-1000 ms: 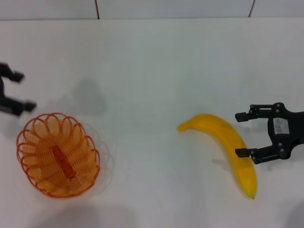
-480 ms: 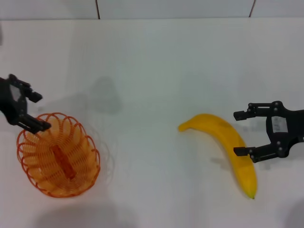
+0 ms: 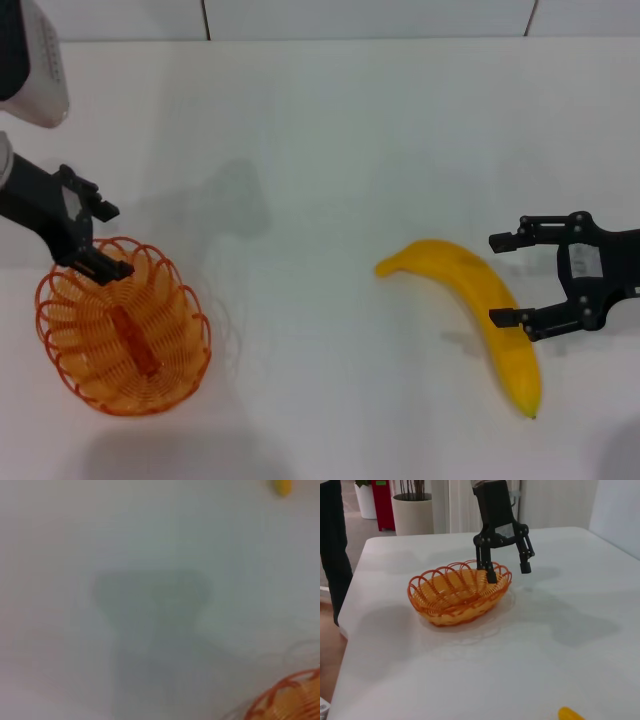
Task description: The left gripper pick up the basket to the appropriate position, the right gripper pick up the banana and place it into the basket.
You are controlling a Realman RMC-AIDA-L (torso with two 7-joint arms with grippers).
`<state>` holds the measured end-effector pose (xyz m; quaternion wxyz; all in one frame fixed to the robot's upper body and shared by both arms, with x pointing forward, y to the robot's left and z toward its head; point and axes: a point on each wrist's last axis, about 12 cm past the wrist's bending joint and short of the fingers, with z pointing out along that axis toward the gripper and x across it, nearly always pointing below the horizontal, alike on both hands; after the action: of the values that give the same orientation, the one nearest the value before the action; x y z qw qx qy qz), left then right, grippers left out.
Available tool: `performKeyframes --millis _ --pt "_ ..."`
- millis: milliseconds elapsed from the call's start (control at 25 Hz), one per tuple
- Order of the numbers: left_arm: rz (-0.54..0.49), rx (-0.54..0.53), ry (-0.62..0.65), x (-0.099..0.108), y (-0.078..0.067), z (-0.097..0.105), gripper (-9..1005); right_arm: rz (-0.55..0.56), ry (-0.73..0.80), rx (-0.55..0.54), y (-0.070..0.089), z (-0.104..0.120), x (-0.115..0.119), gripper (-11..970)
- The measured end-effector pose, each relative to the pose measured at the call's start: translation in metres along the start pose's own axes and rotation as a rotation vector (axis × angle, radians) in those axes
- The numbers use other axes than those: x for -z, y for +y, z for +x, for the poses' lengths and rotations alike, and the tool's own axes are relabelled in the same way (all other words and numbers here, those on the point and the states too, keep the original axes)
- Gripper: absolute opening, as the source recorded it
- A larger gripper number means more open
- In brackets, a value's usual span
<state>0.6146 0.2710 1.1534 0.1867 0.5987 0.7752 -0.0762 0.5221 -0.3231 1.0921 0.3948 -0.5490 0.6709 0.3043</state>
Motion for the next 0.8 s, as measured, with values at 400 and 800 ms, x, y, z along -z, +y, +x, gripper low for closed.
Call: performKeyframes --millis 400,800 --pt "0.004 -0.036 0.056 -0.011 -0.003 -0.009 842 -0.001 -0.003 -0.003 0.001 0.001 0.000 876" --pt "-0.017 0.001 0.068 -0.012 -0.001 -0.013 589 0.000 -0.006 -0.004 0.001 0.000 0.001 876"
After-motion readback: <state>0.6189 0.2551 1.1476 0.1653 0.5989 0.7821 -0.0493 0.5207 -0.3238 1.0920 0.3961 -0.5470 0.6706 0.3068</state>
